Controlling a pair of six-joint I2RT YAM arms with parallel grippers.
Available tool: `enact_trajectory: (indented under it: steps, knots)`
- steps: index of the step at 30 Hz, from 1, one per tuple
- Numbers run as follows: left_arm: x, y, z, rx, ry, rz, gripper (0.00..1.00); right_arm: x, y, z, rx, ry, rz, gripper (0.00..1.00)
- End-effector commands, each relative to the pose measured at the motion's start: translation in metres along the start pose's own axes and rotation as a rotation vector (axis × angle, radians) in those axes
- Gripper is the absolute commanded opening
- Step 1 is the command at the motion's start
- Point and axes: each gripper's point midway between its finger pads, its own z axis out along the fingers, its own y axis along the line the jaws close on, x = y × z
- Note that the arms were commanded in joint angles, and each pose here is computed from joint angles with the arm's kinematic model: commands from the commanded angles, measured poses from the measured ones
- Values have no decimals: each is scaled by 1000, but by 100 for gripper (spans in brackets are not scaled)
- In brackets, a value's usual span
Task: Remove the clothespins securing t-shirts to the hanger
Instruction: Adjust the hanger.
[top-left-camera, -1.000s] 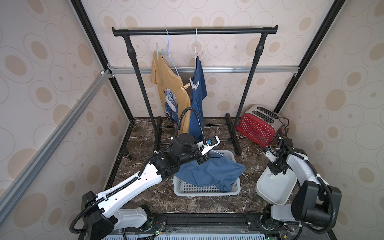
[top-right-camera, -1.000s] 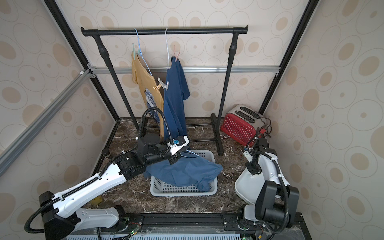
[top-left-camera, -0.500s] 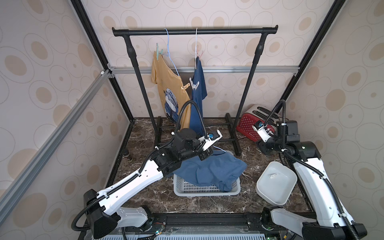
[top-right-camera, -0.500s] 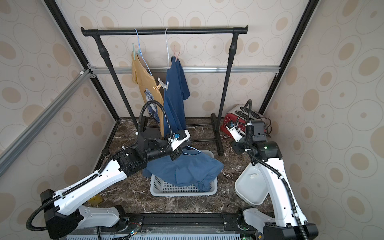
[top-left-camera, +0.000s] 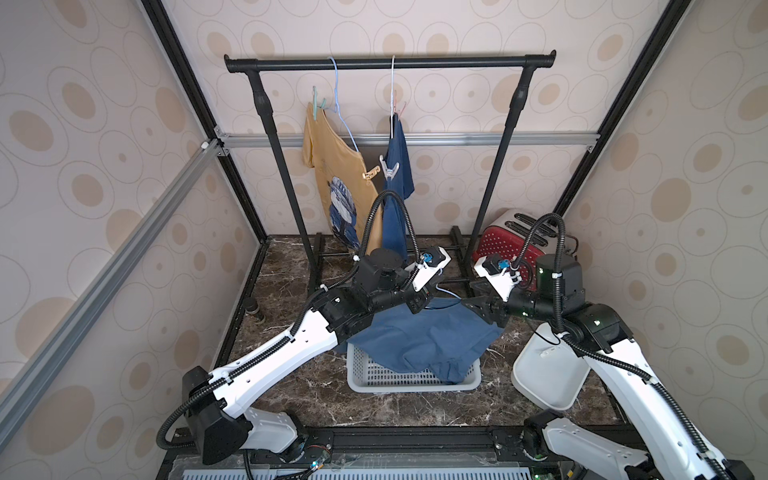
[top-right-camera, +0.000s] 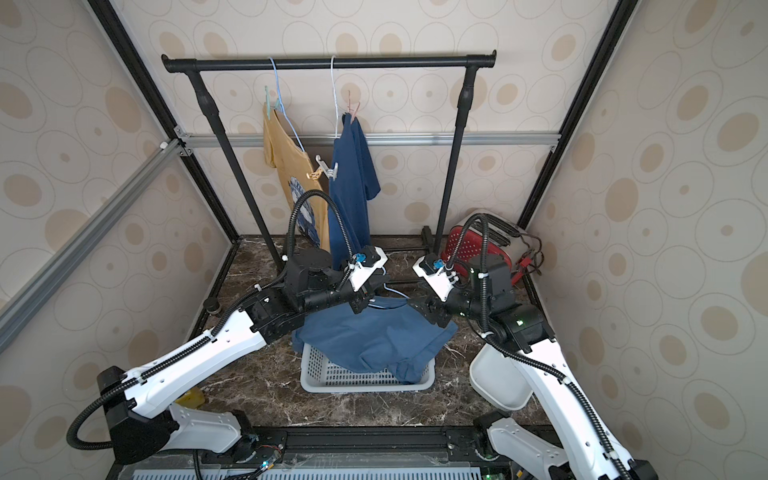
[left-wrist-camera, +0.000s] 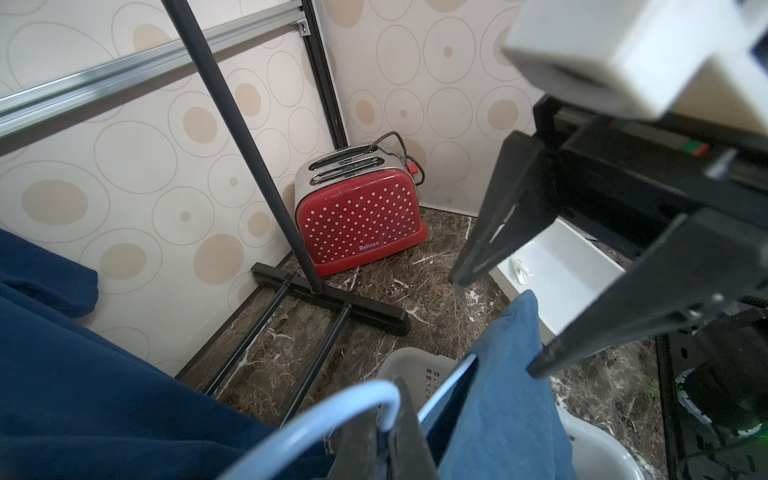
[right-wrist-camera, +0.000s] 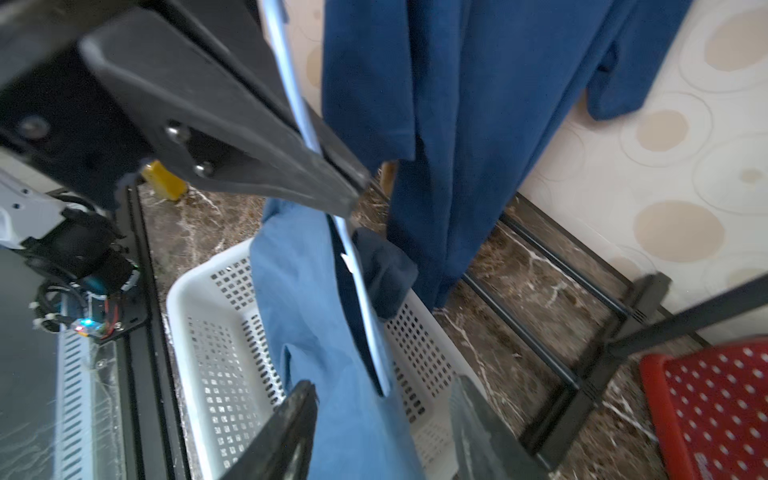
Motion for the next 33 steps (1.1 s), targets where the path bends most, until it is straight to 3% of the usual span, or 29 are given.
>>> enact_trajectory:
  steps: [1,11,33]
  knots:
    - [-48,3,-11,4,-135,-21,0,-13,13,11,-90,-61,-22,54]
    - [-56,2,-18,16,-166,-55,0,-40,28,40,-221,-140,-39,44]
    - [-60,-1,-18,36,-181,-80,0,-56,27,56,-249,-179,-59,18]
